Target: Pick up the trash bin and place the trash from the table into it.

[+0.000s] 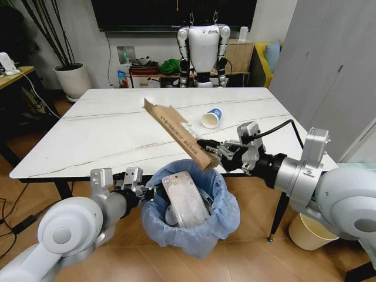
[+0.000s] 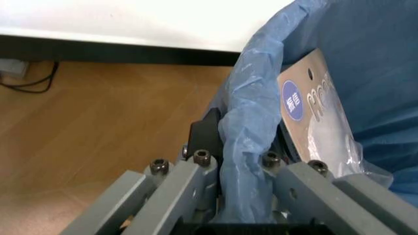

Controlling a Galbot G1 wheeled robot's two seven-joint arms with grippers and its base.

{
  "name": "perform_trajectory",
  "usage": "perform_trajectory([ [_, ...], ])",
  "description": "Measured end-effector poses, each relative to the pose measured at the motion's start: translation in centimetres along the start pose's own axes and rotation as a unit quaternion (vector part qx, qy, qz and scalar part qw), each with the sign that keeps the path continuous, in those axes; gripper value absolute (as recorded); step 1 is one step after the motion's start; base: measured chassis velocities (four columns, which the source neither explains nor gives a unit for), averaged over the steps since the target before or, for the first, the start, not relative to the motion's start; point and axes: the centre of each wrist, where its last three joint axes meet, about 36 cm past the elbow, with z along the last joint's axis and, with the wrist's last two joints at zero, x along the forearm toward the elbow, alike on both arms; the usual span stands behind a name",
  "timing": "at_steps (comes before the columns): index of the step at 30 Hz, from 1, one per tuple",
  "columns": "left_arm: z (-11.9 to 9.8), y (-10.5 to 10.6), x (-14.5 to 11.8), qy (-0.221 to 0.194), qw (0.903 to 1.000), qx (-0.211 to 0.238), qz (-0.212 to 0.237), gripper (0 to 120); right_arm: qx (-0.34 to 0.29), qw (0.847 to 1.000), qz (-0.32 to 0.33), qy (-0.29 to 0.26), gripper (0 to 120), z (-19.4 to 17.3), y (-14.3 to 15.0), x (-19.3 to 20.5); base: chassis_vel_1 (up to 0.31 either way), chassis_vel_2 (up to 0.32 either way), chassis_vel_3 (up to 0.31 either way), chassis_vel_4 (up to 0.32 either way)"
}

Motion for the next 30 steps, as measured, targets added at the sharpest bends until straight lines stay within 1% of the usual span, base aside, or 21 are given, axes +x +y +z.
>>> perform_trajectory([
  [5,0.4,-0.5,-0.2,0.009,1.0000,-0.002,0.004,3,0.008,1.000,-0.003,0.017,0,1.3,-0.2,0.0,0.000,0.000,0.000,0.000],
  [12,0.0,-0.3,-0.5,0.006,1.0000,-0.001,0.001,3,0.024,0.999,-0.019,0.016,0,1.7,-0.3,0.1,0.000,0.000,0.000,0.000],
  [18,-0.1,-0.6,-0.9,0.009,0.9999,0.001,0.009,3,0.045,0.999,-0.025,0.011,0,1.8,-0.4,0.3,0.000,0.000,0.000,0.000],
  [20,-0.2,-0.6,-0.9,0.009,0.9999,0.001,0.011,3,0.050,0.998,-0.022,0.010,7,2.0,-0.4,0.3,0.000,0.000,0.000,0.000],
  [21,-0.2,-0.6,-0.9,0.009,0.9999,0.001,0.011,3,0.050,0.998,-0.022,0.010,7,2.0,-0.4,0.3,0.000,0.000,0.000,0.000],
  [23,-0.2,-0.6,-0.9,0.009,0.9999,0.000,0.009,3,0.053,0.998,-0.019,0.011,22,2.2,-0.4,0.3,0.000,0.000,0.000,0.000],
  [24,-0.3,-0.5,-0.9,0.010,0.9999,0.000,0.009,3,0.055,0.998,-0.017,0.012,26,2.3,-0.4,0.3,0.000,0.000,0.000,0.000],
  [25,-0.3,-0.5,-0.9,0.010,0.9999,0.000,0.009,3,0.055,0.998,-0.017,0.012,26,2.3,-0.4,0.3,0.000,0.000,0.000,0.000],
  [26,-0.3,-0.5,-0.9,0.010,0.9999,-0.001,0.009,3,0.057,0.998,-0.015,0.012,33,2.3,-0.4,0.3,0.000,0.000,0.000,0.000],
  [27,-0.3,-0.5,-0.9,0.010,0.9999,-0.001,0.010,3,0.058,0.998,-0.015,0.011,36,2.3,-0.4,0.3,0.000,0.000,0.000,0.000],
  [29,-0.3,-0.5,-0.9,0.010,0.9999,-0.001,0.010,3,0.058,0.998,-0.014,0.010,36,2.3,-0.4,0.3,0.000,0.000,0.000,0.000],
  [30,-0.3,-0.6,-0.9,0.011,0.9999,-0.002,0.011,3,0.060,0.998,-0.007,0.002,48,2.1,-0.5,0.4,0.000,0.000,0.000,0.000],
])
